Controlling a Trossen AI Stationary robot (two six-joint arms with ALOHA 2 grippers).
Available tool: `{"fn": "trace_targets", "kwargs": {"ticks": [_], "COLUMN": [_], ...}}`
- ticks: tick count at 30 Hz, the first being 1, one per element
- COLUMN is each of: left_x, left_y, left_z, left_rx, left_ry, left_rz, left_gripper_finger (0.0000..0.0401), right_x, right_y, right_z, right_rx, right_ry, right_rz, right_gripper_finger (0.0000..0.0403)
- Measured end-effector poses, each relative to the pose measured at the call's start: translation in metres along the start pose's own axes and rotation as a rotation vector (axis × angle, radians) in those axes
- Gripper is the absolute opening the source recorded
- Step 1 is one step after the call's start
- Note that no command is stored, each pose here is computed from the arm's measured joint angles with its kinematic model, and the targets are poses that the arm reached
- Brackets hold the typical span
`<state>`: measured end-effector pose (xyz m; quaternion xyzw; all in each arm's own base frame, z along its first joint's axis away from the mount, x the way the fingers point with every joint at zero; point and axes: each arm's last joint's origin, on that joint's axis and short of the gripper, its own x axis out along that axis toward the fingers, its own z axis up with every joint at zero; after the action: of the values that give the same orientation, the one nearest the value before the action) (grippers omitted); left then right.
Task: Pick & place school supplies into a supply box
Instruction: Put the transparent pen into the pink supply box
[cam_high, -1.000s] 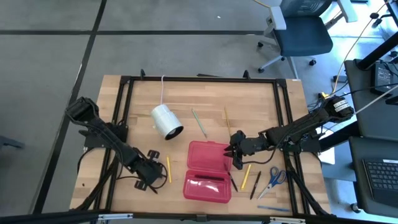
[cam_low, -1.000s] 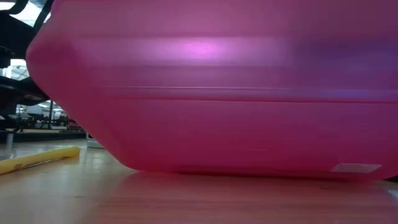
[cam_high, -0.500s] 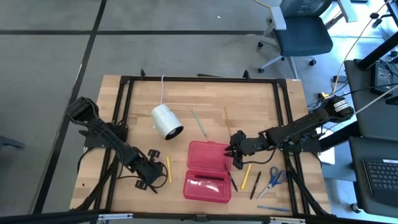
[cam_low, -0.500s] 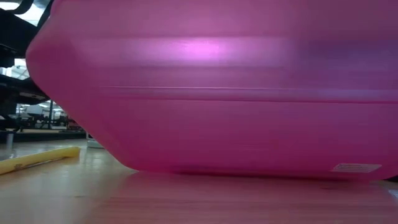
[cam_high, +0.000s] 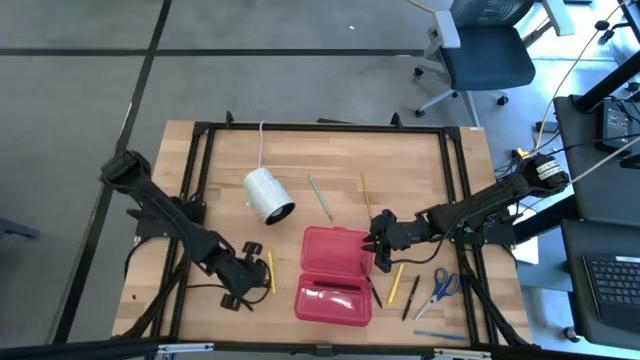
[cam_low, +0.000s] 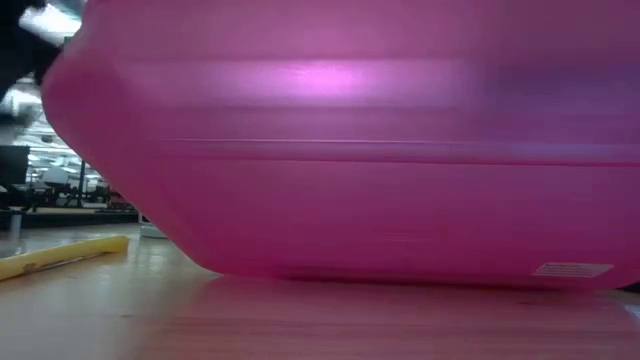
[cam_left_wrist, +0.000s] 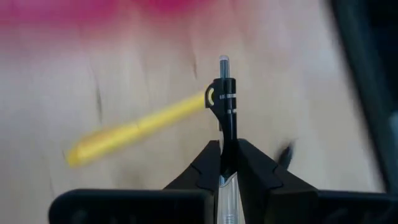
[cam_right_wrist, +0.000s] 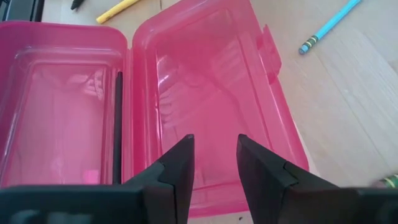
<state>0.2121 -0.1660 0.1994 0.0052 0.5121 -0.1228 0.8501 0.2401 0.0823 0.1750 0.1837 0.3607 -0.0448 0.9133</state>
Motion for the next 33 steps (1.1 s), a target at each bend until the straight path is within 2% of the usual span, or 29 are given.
{"fn": "trace_targets", "kwargs": {"ticks": [6, 10, 13, 19, 24, 29, 33], "left_x": [-0.036, -0.056, -0.066, -0.075, -0.060, -0.026, 0.003], "left_y": [0.005, 0.011, 0.020, 0.041, 0.053, 0.057, 0.061], "left_z": [0.047, 0.073, 0.093, 0.120, 0.132, 0.143, 0.146], "left_rx": [-0.070, -0.028, -0.040, -0.140, -0.187, -0.215, -0.224], "left_ry": [-0.195, -0.306, -0.434, -0.645, -0.672, -0.659, -0.620], "left_rz": [-0.026, -0.030, -0.048, -0.145, -0.167, -0.262, -0.297], "left_gripper_finger": [0.0023, 0.0024, 0.0024, 0.0024, 0.0024, 0.0024, 0.0024], "right_x": [0.000, 0.000, 0.000, 0.000, 0.000, 0.000, 0.000], "right_y": [0.000, 0.000, 0.000, 0.000, -0.002, -0.005, -0.005], "right_z": [0.000, 0.000, 0.000, 0.000, -0.002, -0.006, -0.006], "right_rx": [0.000, 0.001, 0.021, 0.034, 0.028, 0.019, 0.016], "right_ry": [0.000, 0.000, 0.000, -0.003, 0.017, 0.055, 0.059], "right_rz": [0.000, -0.001, -0.001, -0.007, -0.023, -0.052, -0.055], "right_gripper_finger": [0.0123, 0.0123, 0.0123, 0.0123, 0.0123, 0.0123, 0.0123]}}
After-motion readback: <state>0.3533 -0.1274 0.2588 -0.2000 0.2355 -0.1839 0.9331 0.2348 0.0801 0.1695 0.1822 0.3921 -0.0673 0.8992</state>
